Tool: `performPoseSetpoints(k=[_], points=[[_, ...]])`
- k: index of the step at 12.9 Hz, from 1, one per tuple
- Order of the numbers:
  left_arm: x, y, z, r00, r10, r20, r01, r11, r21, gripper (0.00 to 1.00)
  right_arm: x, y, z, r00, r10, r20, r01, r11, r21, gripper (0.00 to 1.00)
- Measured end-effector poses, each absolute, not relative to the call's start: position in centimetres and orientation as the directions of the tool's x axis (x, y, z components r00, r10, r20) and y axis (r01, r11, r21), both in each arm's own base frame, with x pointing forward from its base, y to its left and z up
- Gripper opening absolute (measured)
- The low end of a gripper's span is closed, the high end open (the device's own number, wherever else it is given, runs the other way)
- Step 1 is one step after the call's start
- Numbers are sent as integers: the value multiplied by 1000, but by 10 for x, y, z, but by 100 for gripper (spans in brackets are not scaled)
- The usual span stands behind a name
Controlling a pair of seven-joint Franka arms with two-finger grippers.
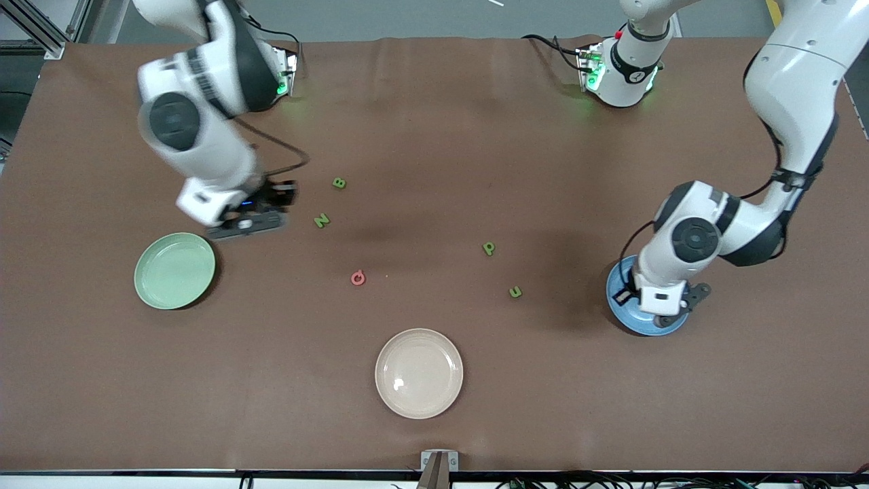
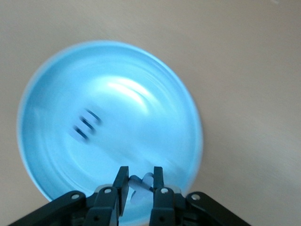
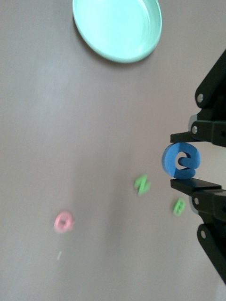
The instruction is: Sort upper and lower case letters into plates
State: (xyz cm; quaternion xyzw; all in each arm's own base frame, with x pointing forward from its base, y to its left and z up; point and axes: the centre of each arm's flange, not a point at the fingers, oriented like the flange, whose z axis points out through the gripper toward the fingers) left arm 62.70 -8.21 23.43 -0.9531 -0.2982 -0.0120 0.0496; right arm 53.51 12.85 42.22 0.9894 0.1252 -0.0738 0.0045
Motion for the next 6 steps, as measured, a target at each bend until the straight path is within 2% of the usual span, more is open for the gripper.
performPoseSetpoints(k=[1,3,6], points=[[627,-71,232,825,563,47,564,-820,-93,32,543,72,411,951,275,-141,273,-961,-29,35],[626,-67,229,825,564,42,565,-819,-97,54,550,-15,383,943,309,-121,305,-951,-50,35],[624,-96,236,844,535,42,537,-840,-77,85,559,-82,321,935,338,-108,333,-941,-58,35]])
